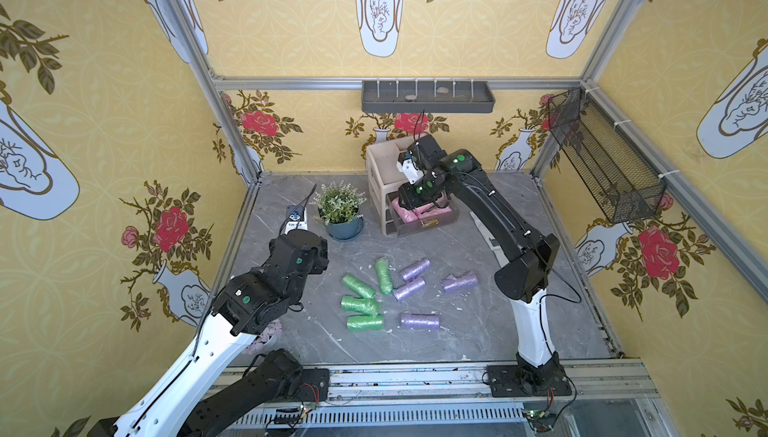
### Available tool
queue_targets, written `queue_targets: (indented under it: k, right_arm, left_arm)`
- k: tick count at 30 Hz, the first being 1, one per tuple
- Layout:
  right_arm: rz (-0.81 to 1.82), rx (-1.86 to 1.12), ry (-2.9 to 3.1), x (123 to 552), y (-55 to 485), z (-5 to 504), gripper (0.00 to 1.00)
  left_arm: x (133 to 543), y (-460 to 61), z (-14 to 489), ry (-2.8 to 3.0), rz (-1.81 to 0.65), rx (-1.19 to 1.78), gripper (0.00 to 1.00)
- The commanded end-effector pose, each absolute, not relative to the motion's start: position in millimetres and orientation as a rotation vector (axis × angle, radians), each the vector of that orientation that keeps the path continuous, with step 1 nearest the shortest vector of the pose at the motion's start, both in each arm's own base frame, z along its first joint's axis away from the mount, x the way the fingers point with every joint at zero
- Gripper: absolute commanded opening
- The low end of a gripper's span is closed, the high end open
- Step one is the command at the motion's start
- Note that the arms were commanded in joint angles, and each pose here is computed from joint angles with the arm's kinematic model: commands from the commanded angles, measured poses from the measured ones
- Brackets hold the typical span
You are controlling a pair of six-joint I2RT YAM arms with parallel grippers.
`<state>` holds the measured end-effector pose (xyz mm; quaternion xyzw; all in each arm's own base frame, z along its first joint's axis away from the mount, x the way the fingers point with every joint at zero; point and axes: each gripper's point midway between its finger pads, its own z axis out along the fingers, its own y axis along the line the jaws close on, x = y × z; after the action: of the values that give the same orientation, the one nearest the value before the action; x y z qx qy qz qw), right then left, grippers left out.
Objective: Sort the rolls of trash bags by color and place them into the drawer
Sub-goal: Place the roll of trash bags in the drawer, then close the drawer in the storage box.
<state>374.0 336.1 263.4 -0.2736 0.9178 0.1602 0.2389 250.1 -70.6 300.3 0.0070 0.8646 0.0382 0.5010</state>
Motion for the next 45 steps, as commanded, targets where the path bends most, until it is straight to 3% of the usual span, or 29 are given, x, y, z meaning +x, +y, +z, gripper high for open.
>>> queue_targets:
  k: [1, 7, 14, 22, 31, 38, 45]
  right_arm:
    - [0.482, -0.662, 2.412, 374, 333, 304, 0.51]
    - [0.557, -0.479, 2.341, 351, 300, 345, 0.54]
    - [0.696, -0.156, 2.296, 325, 236, 359, 0.56]
    - [0.800, 0.021, 2.144, 283, 181, 373, 0.56]
    - [0.791, 0.026, 2.176, 262, 169, 361, 0.55]
    - [0.771, 0.047, 2.192, 260, 165, 353, 0.55]
    - [0.780, 0.049, 2.203, 262, 168, 346, 0.55]
  left_arm:
    - [259, -81, 311, 2.089, 0.070, 0.032, 0.72]
    - [296, -112, 342, 2.139, 0.001, 0.056, 0.71]
    - [365, -147, 368, 2.236, 0.016, 0.094, 0.70]
    - [439, -190, 369, 2.296, 0.041, 0.114, 0.67]
    - [488, -197, 335, 2.285, 0.008, -0.012, 0.69]
    - [512, -222, 346, 2.196, -0.141, -0.025, 0.69]
    - [528, -214, 337, 2.181, -0.131, -0.126, 0.66]
